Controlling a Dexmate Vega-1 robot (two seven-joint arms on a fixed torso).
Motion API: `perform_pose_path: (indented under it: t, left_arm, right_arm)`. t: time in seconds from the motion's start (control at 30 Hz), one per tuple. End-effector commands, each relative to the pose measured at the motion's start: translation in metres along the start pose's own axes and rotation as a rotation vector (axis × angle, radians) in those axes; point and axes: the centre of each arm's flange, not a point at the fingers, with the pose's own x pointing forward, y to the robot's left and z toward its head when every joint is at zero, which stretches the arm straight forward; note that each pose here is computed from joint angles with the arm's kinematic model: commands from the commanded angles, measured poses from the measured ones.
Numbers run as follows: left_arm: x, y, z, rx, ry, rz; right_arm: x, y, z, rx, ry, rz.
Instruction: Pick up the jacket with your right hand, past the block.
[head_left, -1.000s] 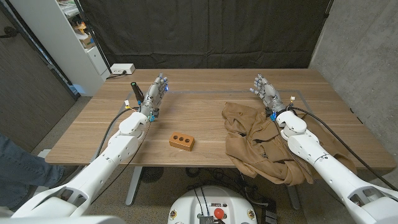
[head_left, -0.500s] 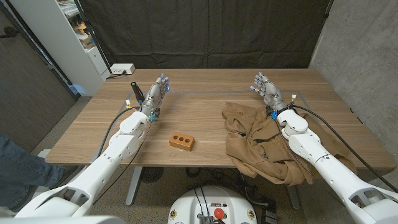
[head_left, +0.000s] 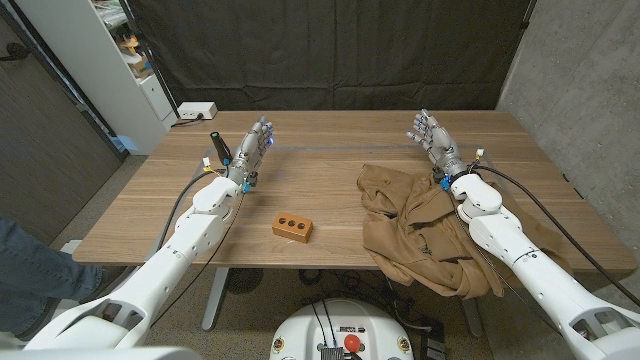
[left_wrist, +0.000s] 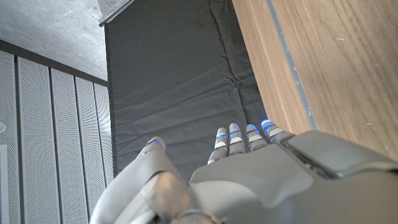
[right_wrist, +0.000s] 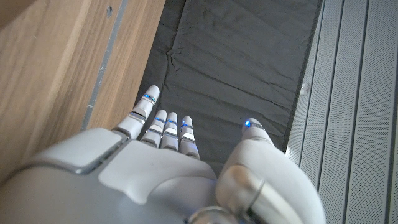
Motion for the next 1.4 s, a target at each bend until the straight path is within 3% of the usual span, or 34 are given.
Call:
perform_pose_path:
  t: [0.03,0.9,1.4]
  left_arm:
    - [0.005,0.0,0.005,0.002,-0.004,-0.011]
    - [0.012,0.003,0.008,0.003,-0.01,-0.017]
    - [0.011,0.004,0.01,0.003,-0.02,-0.025]
  right_arm:
    - [-0.005,-0.001,0.015,-0.012,-0.049,0.009]
    - [-0.012,0.0,0.034,-0.032,-0.109,0.019]
    - [-0.036,0.0,0.048,-0.058,-0.155,0.014]
